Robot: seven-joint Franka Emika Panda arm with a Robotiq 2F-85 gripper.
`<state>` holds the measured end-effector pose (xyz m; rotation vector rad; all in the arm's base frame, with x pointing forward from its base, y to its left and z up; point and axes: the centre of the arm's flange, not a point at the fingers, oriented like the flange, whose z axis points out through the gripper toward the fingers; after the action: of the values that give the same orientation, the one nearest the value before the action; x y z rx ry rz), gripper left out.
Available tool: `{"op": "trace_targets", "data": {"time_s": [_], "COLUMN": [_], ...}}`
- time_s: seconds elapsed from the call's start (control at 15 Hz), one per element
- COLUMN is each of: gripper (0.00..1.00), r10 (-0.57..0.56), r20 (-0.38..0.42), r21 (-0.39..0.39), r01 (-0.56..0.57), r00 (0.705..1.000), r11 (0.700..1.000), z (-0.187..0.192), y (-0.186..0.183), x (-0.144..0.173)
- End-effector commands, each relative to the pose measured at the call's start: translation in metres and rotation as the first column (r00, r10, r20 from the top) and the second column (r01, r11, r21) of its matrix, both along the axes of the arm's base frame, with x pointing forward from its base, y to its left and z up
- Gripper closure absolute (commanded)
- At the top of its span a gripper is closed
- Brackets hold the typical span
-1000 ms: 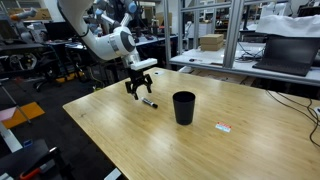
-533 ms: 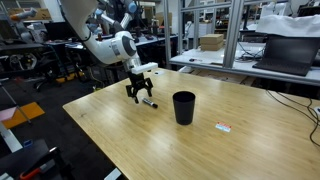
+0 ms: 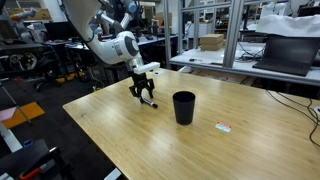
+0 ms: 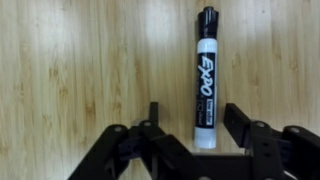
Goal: Put the marker in the cup
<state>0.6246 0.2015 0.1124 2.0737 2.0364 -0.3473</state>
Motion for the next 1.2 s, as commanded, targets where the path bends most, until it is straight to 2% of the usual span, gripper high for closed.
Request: {"op": "trace_targets", "data": {"time_s": [0.0,0.2,0.33,0.4,0.6,0.8,1.0,1.13], "gripper": [0.62,0.82,0.97,0.99,0.95,0.95,0.95,0.95], "r10": [-0.019,-0.029,-0.04,-0.055,-0.064,-0.11,-0.164,-0.136], "r20": [0.011,0.02,0.015,0.006,-0.016,-0.03,-0.046,-0.055], "r21": [-0.001,0.01,0.051,0.076,0.175,0.224,0.19,0.168], "r01": [0.019,0.028,0.039,0.054,0.066,0.114,0.17,0.143], "r00": [1.0,0.999,0.999,0.998,0.998,0.993,0.985,0.989], "r11": [1.0,1.0,0.998,0.996,0.982,0.968,0.967,0.975], "z": [-0.003,-0.001,0.005,0.01,0.026,0.048,0.069,0.078], "y": [0.001,-0.001,-0.01,-0.019,-0.051,-0.091,-0.103,-0.088], "x": [0.012,0.016,0.015,0.012,0.004,-0.009,-0.017,-0.013]}}
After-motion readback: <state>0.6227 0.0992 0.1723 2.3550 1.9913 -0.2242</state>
